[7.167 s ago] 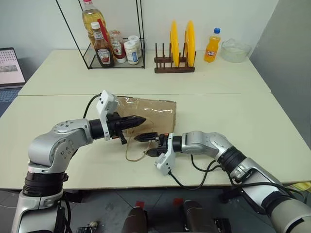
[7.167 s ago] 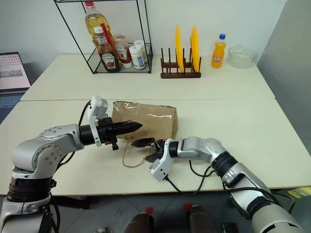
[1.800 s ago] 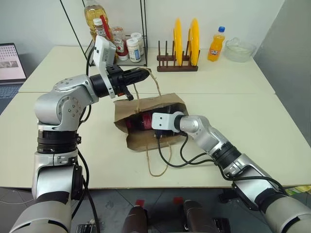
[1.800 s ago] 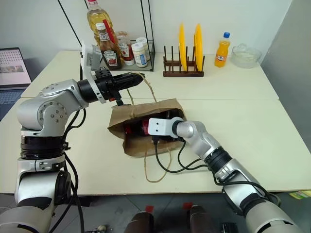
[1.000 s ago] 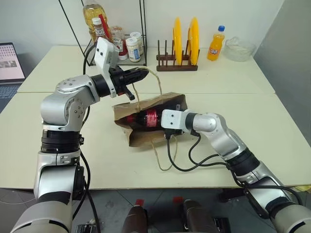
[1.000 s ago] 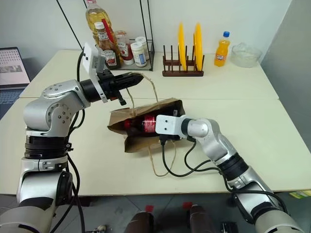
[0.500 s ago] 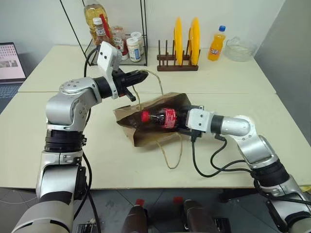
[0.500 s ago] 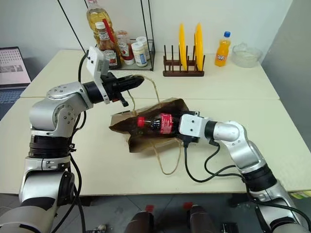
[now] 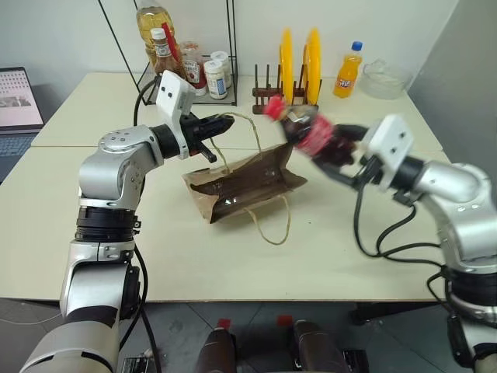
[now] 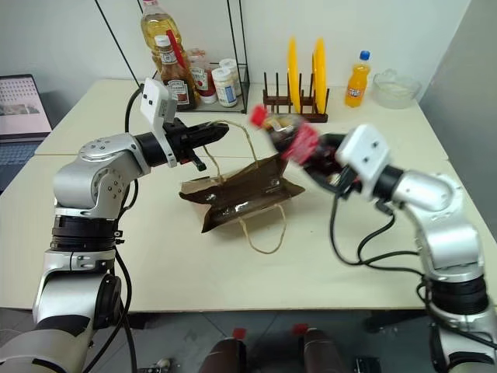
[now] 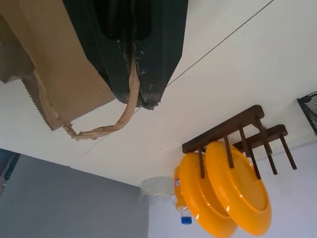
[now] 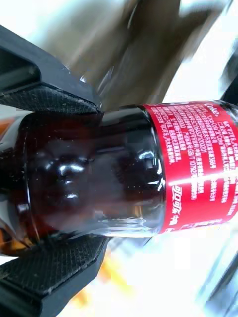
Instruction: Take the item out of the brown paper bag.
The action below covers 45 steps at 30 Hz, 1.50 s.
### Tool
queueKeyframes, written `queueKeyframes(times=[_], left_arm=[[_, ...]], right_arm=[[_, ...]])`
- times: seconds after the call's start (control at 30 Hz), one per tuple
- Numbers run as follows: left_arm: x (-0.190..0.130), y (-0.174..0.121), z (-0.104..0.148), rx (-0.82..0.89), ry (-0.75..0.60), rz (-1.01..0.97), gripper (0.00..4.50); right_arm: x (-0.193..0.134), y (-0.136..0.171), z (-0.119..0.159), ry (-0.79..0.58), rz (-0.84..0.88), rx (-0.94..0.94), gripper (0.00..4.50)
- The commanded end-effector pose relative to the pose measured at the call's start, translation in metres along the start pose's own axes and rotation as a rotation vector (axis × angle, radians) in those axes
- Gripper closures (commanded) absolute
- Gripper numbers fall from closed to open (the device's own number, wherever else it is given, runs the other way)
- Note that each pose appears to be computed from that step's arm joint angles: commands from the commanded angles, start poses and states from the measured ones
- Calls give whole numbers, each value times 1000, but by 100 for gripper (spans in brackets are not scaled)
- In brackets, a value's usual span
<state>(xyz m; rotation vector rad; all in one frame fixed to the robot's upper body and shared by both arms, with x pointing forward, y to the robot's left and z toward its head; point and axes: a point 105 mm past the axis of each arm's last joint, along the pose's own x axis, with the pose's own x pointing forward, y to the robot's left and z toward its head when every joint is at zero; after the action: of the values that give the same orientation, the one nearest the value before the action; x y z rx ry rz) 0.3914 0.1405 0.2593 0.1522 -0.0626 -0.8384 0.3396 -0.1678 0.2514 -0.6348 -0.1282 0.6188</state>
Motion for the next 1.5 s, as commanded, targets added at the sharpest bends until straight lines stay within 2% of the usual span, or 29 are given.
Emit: queueKeyframes(times=[0.03, 0.17, 0.33, 0.57, 0.77, 0.83, 0.9, 1.1, 1.2, 1.33, 1.43, 1.5], left_arm=[[-1, 4, 15, 52, -31, 20, 450], [1, 4, 15, 58, -34, 21, 450], [1, 2, 15, 64, -35, 15, 450], [-1, 3, 14, 64, -35, 26, 450], [-3, 3, 12, 61, -34, 33, 450], [-4, 3, 12, 61, -34, 36, 450], [-4, 4, 12, 62, -34, 39, 450], [-4, 9, 12, 62, -39, 61, 450], [-5, 18, 12, 68, -36, 108, 450], [-6, 37, 7, 88, 1, 207, 450], [-8, 54, 5, 81, 6, 287, 450], [-7, 53, 9, 58, -13, 270, 407]], right_arm=[[-18, -40, -35, 199, -145, 9, 128], [-27, -43, -76, 385, -87, -21, 128], [-29, -21, -107, 525, 84, 17, 128], [-24, -11, -131, 604, 147, 51, 128], [-22, -6, -145, 618, 154, 90, 128], [-23, -7, -148, 620, 151, 96, 56], [-24, -8, -145, 602, 152, 104, 2], [-22, -10, -112, 460, 148, 150, 2], [-22, -14, -89, 375, 94, 156, 2], [-18, -14, -63, 248, 21, 191, 2], [-14, -8, -53, 184, -52, 230, 2], [-13, 4, -57, 187, -67, 243, 0]])
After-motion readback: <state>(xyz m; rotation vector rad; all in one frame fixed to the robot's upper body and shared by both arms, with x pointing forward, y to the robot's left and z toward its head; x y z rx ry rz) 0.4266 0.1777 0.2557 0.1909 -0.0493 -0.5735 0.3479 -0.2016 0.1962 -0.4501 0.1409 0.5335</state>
